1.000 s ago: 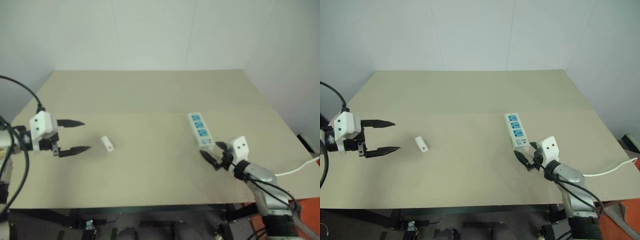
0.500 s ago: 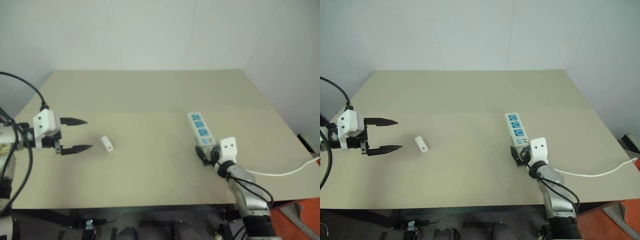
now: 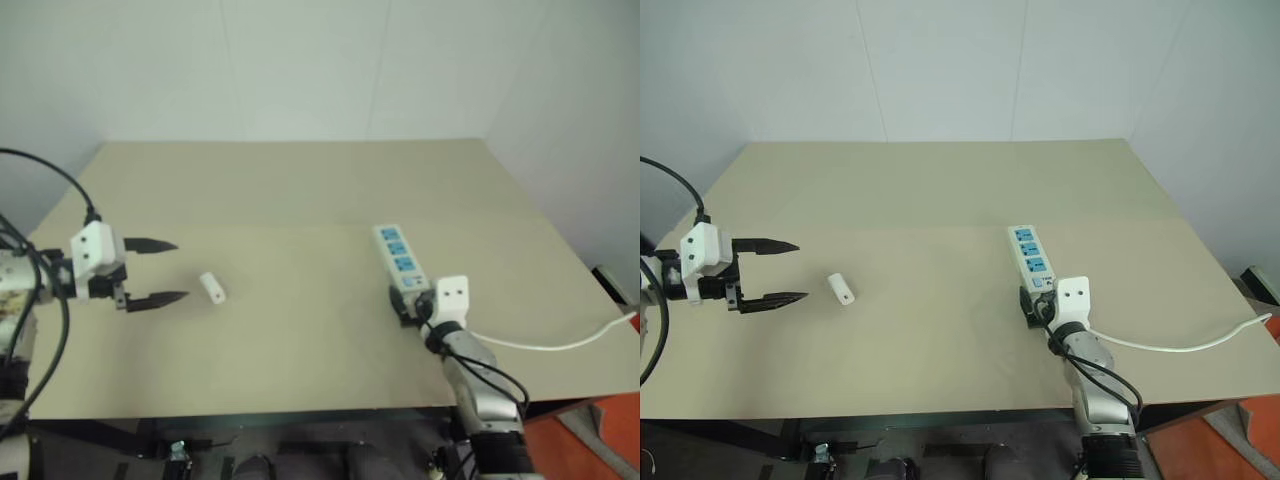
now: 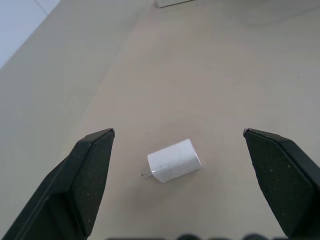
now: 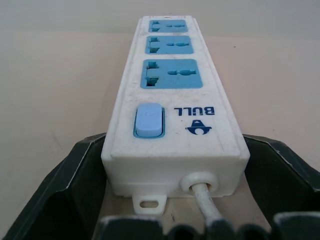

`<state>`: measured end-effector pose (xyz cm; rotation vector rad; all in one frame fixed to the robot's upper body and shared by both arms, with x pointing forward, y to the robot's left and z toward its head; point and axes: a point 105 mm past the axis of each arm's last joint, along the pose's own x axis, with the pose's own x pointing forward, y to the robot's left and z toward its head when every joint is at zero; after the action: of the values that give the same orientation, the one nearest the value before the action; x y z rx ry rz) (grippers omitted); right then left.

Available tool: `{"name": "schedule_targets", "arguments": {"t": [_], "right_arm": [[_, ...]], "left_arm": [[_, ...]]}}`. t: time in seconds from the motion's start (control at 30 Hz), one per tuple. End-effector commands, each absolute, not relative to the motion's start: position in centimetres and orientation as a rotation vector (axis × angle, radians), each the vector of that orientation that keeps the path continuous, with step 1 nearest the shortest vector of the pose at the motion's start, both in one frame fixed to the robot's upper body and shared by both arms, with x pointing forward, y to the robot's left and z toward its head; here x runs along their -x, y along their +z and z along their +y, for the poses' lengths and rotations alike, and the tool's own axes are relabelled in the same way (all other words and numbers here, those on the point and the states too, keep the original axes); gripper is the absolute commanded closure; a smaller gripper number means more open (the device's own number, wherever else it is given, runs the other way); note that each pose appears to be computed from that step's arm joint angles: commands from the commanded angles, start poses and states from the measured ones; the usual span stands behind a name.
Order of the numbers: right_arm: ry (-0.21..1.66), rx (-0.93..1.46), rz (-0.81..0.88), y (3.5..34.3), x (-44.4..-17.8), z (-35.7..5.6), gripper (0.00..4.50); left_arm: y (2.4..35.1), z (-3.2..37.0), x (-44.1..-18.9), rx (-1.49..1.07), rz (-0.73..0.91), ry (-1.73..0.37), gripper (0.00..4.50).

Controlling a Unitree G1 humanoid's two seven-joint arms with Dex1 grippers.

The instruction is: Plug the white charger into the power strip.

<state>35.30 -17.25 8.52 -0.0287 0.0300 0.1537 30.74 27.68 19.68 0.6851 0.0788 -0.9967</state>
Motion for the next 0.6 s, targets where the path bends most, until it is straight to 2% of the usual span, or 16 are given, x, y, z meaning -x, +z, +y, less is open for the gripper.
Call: {"name": "schedule_targets", "arguments": {"t": [0.03, 0.23, 0.43, 0.6], "right_arm": [[0.146, 0.004, -0.010, 9.4, -35.6, -17.7, 1.08], [0.166, 0.035, 0.014, 9.3, -35.5, -18.4, 1.08], [0.173, 0.049, 0.036, 9.3, -35.8, -19.4, 1.08], [0.192, 0.053, 0.034, 9.7, -36.3, -19.6, 1.08]], "left_arm": [[21.4, 27.6, -30.5, -0.715, 0.026, -0.982, 0.00], [22.6, 27.1, -30.6, -0.790, 0.056, -1.009, 0.00], [24.2, 25.2, -30.6, -1.004, 0.119, -1.228, 0.00], [23.1, 22.9, -32.2, -1.244, 0.204, -1.384, 0.00]]}}
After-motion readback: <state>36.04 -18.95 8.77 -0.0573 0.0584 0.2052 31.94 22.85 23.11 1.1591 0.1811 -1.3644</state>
